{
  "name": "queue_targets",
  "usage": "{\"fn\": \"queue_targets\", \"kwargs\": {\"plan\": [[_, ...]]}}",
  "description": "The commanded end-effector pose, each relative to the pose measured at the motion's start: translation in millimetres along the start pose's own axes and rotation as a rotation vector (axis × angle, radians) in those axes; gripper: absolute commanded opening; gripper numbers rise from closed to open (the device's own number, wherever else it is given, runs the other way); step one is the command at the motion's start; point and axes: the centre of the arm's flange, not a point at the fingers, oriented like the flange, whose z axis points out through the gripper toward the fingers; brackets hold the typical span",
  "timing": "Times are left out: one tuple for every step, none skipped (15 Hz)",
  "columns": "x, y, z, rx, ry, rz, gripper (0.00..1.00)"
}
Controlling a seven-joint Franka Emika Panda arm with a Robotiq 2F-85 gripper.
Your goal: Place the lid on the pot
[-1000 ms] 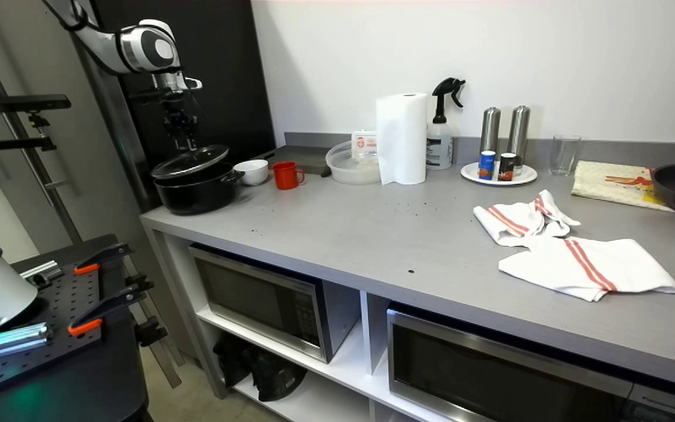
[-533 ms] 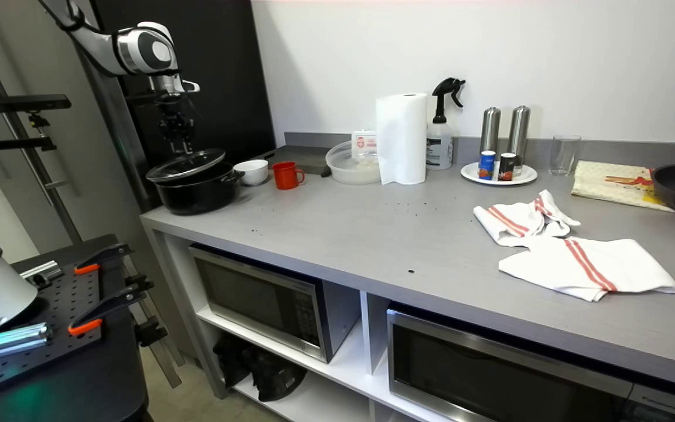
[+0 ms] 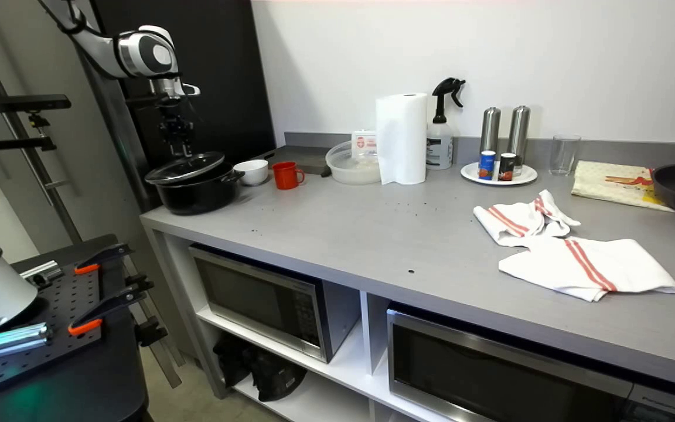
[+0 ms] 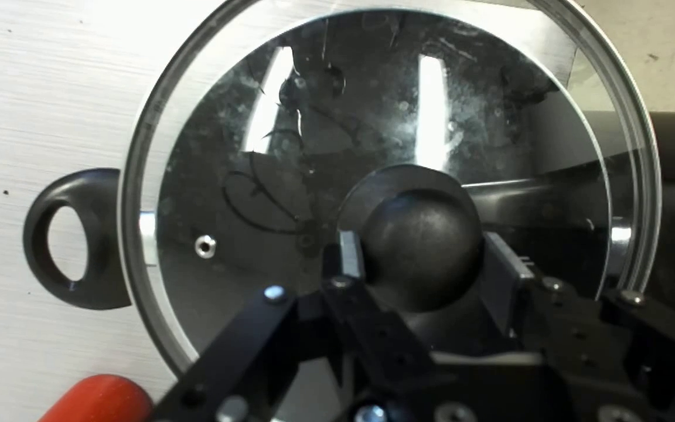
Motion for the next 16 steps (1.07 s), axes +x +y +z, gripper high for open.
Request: {"fn": "queue_targets", "kwargs": {"plan": [[13,-3,-4,0.02,0.002,-0.014,0.25],[16,-3,-3,0.02,-0.001,-0.017,0.25],[19,-3,-2,0.018,-0.004,-0.018,0.25],[22,-3,-2,0.019,-0.007,-0.018,0.25],[25,-3,-1,0.02,-0.007,-0.017,0.25],[28,-2,-2,0.02,-0.009,-0.015,0.25],[31,-1,-2,0.02,-0.008,-0.012,0.25],[33,1,-4,0.02,-0.006,-0.008,0.25],[35,3,-5,0.021,-0.006,-0.003,0.25],[37,6,-6,0.021,-0.007,0.003,0.25],[39,8,-7,0.022,-0.009,0.006,0.25],[41,12,-8,0.025,-0.011,0.011,0.25],[43,15,-8,0.026,-0.015,0.016,0.25],[44,18,-7,0.028,-0.019,0.02,0.25],[45,21,-7,0.028,-0.021,0.024,0.25],[46,23,-7,0.029,-0.025,0.027,0.25]]}}
